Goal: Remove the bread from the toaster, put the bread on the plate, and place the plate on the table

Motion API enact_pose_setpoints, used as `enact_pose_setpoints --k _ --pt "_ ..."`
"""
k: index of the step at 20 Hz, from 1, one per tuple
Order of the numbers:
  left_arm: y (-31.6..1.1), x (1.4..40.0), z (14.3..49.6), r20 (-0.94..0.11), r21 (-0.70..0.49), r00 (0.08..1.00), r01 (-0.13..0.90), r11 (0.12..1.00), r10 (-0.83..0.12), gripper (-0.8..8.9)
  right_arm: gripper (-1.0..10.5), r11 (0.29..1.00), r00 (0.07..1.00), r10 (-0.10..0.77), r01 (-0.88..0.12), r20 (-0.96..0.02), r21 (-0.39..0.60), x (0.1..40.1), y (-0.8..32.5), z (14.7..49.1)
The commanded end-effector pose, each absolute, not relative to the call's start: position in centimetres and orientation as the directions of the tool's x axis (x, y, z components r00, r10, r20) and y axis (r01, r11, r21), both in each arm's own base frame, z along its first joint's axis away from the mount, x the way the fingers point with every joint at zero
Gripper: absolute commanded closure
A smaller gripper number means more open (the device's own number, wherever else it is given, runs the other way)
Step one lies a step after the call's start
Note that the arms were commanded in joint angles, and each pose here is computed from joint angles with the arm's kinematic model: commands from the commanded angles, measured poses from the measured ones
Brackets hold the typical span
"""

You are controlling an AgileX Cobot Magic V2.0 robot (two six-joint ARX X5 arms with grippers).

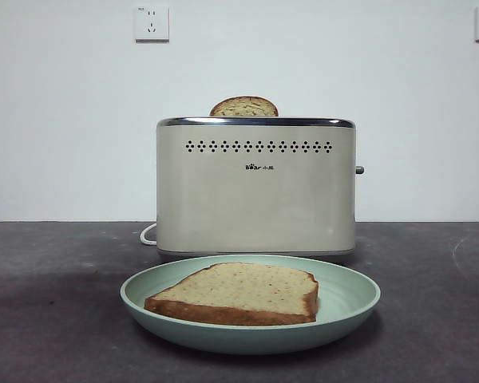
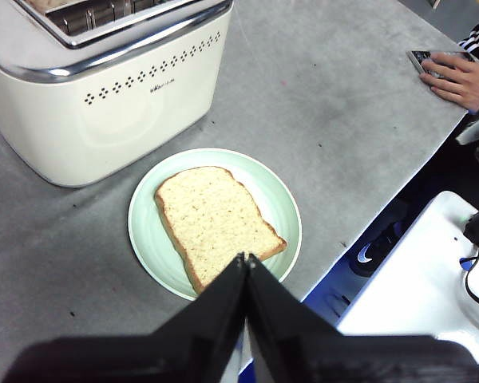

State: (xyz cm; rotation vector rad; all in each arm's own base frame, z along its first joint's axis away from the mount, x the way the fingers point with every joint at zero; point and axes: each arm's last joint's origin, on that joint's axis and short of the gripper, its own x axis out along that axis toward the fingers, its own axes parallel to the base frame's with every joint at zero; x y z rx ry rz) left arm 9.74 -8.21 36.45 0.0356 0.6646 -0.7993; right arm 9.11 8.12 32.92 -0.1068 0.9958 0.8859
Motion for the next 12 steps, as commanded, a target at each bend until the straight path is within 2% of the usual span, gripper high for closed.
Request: enact_pose_setpoints --k 1,12 --pt "-8.18 9.65 36.54 -0.561 -0.203 0.507 0.682 0.703 -0.654 8.21 9.6 0.652 0.233 0.599 -0.697 -0.766 0.298 9.08 8.14 32.89" --pt "-8.17 9.64 36.52 -0.564 -0.203 0.506 0.681 0.703 -0.653 8.18 9.5 0.658 0.238 0.597 -0.691 -0.766 0.299 9.05 8.10 32.91"
